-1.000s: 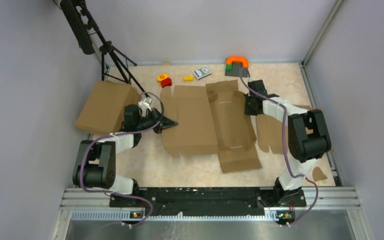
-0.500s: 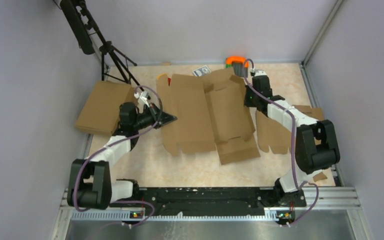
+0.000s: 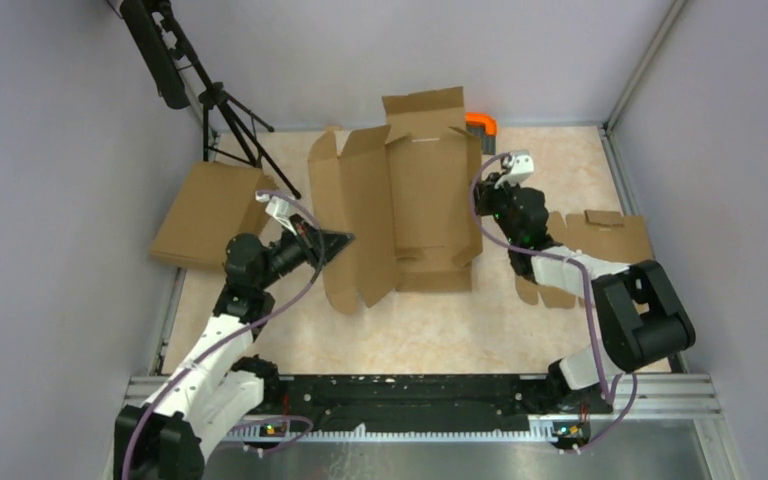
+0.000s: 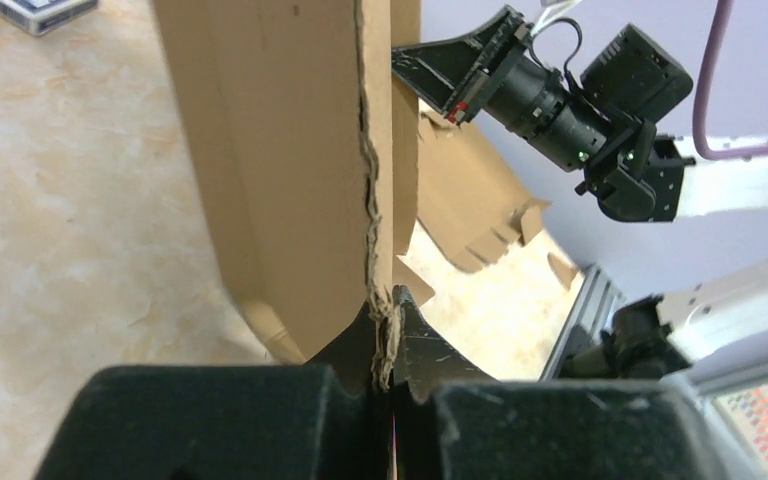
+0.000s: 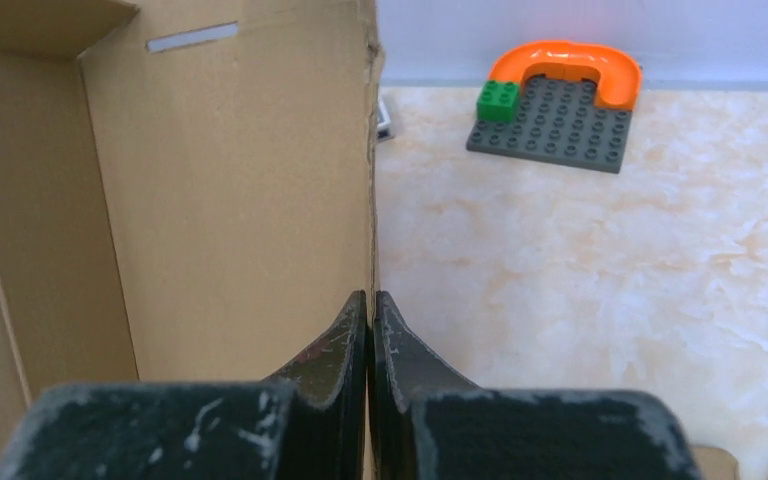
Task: Fold the paper box
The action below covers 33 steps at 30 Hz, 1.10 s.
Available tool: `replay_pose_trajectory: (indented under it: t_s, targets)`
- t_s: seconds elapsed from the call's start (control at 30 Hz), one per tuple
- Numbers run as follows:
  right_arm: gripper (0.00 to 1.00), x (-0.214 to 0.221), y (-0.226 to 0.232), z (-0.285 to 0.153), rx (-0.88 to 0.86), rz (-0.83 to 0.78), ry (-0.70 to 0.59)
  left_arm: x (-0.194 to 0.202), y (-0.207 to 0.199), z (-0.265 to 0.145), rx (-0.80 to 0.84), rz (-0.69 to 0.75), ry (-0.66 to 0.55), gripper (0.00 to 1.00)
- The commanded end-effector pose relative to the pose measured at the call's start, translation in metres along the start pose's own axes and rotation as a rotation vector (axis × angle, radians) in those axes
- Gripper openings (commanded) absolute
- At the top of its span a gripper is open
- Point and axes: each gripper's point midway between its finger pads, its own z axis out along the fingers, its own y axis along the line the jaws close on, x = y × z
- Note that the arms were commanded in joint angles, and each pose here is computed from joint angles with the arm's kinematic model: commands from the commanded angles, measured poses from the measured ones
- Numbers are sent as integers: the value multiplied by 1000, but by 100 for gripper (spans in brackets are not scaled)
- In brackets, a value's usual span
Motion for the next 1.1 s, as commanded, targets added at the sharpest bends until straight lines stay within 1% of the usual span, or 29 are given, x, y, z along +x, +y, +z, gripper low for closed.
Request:
replay_pose_trajectory:
  t_s: [0.0, 0.1, 0.17, 0.27, 0.3, 0.37, 0.5, 0.57, 0.67, 0.7, 0.73, 0.77, 0.9, 1.0, 1.07]
  targets:
    - [0, -42, 34, -11, -91, -107, -288, 7, -10, -1, 7, 195, -35, 0]
    - [0, -27, 30, -20, -68, -151, -313, 22, -10, -7, 9, 236, -33, 0]
    - [0, -20, 30, -26, -72, -184, -337, 30, -17, -12, 45, 293, -41, 0]
    - [0, -13, 34, -38, -114, -238, -375, 42, -17, -19, 38, 354, -43, 0]
    - [0, -6, 33, -42, -117, -246, -373, 46, -16, -21, 35, 358, -31, 0]
    - [5, -1, 29, -46, -108, -220, -371, 52, -17, -23, 39, 362, -16, 0]
    - [6, 13, 29, -46, -117, -213, -314, 60, -15, -24, 32, 336, 10, 0]
    - [11, 13, 30, -49, -127, -192, -314, 64, -16, -26, 37, 321, 14, 0]
    - [14, 16, 31, -50, -129, -197, -293, 68, -18, -31, 38, 309, 16, 0]
    - [16, 16, 30, -50, -124, -198, -281, 70, -18, -32, 36, 305, 21, 0]
    - [21, 13, 29, -51, -115, -195, -285, 71, -18, -33, 34, 303, 26, 0]
    - [24, 10, 28, -51, -104, -187, -283, 73, -18, -35, 30, 299, 33, 0]
    - [26, -7, 27, -45, -67, -173, -263, 75, -20, -39, 30, 303, 35, 0]
    - [34, -20, 27, -45, -44, -157, -280, 76, -20, -41, 23, 309, 44, 0]
    - [34, -28, 27, -41, -34, -154, -272, 78, -21, -41, 30, 312, 52, 0]
